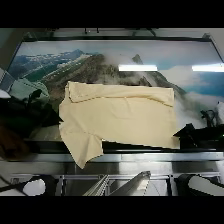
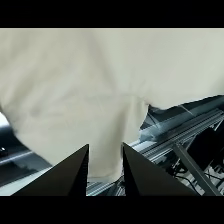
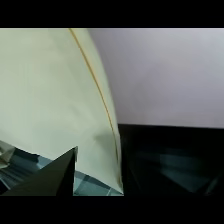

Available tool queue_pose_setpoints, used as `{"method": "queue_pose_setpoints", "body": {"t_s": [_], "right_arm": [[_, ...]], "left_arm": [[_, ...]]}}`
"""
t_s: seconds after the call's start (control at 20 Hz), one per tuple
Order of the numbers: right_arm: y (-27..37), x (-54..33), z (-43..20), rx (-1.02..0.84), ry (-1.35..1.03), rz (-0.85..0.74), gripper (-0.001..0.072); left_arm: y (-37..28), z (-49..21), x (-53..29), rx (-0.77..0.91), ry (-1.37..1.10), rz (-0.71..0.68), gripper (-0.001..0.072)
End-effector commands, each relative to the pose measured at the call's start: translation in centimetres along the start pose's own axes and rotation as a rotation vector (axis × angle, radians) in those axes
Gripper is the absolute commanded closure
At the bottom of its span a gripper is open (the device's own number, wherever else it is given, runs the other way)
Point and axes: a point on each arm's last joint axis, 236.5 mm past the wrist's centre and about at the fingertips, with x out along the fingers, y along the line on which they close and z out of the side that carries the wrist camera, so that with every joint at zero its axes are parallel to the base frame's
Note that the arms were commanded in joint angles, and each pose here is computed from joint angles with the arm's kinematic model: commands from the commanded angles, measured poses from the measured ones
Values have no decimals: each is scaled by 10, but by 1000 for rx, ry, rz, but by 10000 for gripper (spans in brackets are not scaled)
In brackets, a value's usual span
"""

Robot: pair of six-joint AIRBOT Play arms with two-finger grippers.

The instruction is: Fold the shirts.

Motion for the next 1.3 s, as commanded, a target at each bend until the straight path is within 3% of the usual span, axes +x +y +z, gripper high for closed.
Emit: {"method": "queue_pose_setpoints", "body": {"t_s": [0.0, 0.1, 0.25, 0.35, 0.45, 0.8, 0.85, 0.9, 0.95, 1.15, 1.2, 1.25], "right_arm": [[-11, 11, -10, 18, 11, -20, 309], [-2, 14, -5, 4, 0, 27, 423], [4, 13, 3, -4, -31, 52, 689], [2, 13, 5, -2, -43, 45, 690], [2, 13, 6, -2, -45, 45, 691], [10, 12, 12, -9, -70, 79, 691], [11, 12, 12, -8, -73, 82, 691], [11, 12, 12, -9, -72, 82, 690], [11, 12, 12, -9, -72, 82, 691], [13, 12, 10, -9, -63, 89, 690], [14, 11, 10, -10, -61, 93, 691], [15, 11, 9, -12, -58, 96, 691]], "left_arm": [[18, -46, 20, -55, -30, 4, 456], [25, -60, 27, -71, -55, 10, 416], [30, -73, 36, -69, -88, 18, 415], [32, -79, 41, -71, -95, 21, 387], [34, -87, 47, -83, -90, 20, -9], [51, -75, 67, -164, -177, 19, 3], [46, -71, 69, -151, -176, -9, 56], [41, -68, 72, -133, -169, -47, 221], [36, -65, 77, -124, -160, -90, 259], [8, -62, 94, -124, -120, -310, 261], [1, -63, 96, -113, -104, -358, 313], [-3, -64, 97, -95, -93, -392, 443]]}}
